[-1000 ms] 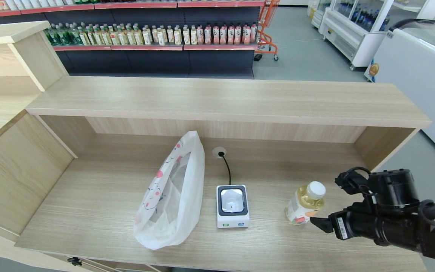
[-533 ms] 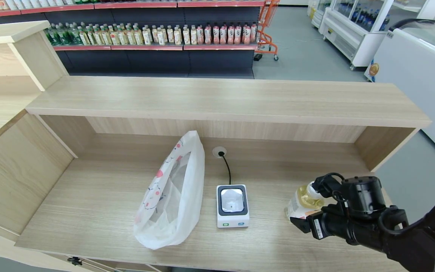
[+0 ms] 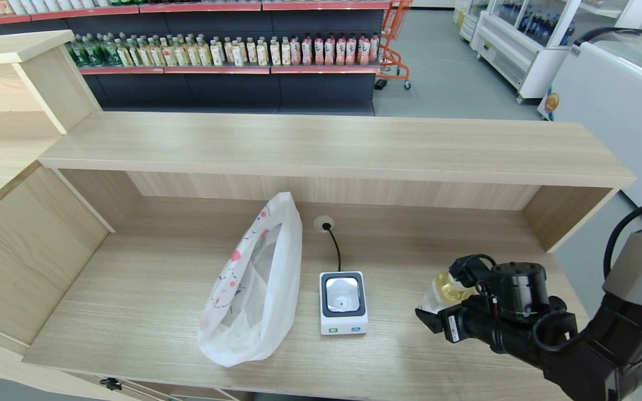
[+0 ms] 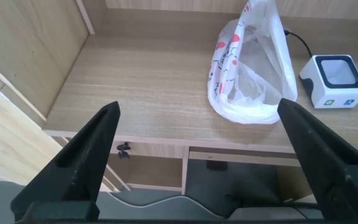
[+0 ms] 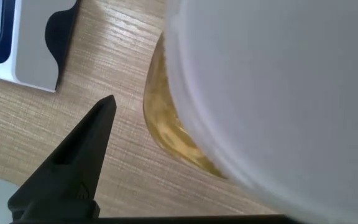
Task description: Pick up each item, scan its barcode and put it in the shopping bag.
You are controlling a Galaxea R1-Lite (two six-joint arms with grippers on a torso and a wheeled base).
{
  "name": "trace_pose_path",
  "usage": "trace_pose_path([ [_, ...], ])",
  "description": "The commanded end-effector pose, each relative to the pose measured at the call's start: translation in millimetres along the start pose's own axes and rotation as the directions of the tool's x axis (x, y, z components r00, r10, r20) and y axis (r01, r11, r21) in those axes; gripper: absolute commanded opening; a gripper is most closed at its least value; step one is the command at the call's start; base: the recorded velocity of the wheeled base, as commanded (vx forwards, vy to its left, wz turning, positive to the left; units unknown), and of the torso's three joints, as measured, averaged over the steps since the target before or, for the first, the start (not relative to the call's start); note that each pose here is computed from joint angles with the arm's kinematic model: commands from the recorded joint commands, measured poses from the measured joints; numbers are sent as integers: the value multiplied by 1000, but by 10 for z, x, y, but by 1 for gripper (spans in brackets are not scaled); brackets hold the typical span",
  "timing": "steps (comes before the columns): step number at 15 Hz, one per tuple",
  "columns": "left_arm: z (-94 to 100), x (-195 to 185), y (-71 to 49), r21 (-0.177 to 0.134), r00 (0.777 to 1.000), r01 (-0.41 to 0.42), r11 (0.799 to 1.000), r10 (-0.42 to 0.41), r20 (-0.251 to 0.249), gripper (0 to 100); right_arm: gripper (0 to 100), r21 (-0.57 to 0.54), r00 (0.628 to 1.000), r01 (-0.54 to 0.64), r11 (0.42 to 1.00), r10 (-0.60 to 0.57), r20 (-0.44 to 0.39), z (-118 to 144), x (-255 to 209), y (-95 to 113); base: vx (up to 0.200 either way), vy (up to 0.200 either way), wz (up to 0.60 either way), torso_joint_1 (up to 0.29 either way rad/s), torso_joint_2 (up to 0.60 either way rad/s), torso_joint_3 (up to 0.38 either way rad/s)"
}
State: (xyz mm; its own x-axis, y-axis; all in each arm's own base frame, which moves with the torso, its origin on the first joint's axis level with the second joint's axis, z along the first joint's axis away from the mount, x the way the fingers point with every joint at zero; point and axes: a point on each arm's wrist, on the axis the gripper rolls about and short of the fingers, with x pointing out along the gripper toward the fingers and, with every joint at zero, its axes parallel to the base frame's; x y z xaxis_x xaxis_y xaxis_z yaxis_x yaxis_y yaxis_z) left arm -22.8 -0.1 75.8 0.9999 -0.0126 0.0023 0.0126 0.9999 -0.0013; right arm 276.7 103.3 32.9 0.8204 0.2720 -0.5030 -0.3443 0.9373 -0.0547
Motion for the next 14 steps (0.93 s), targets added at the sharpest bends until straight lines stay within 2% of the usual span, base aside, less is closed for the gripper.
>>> trace_pose_path([
  [1, 1, 1, 0, 0, 1000, 0, 1000, 0, -1, 100, 100, -5, 1000, -7, 1000, 7, -15, -67, 73, 26, 0, 0, 0, 0, 0, 0],
  [6, 1, 1, 0, 0, 1000, 0, 1000, 0, -1, 100, 100, -34, 994, 0, 999, 3, 106, -12, 261, 41, 0, 0, 0, 0, 0, 0],
  [14, 1, 1, 0, 0, 1000, 0, 1000, 0, -1, 100, 100, -56, 983, 6, 998, 5, 183, 11, 387, 37, 0, 0, 0, 0, 0, 0],
])
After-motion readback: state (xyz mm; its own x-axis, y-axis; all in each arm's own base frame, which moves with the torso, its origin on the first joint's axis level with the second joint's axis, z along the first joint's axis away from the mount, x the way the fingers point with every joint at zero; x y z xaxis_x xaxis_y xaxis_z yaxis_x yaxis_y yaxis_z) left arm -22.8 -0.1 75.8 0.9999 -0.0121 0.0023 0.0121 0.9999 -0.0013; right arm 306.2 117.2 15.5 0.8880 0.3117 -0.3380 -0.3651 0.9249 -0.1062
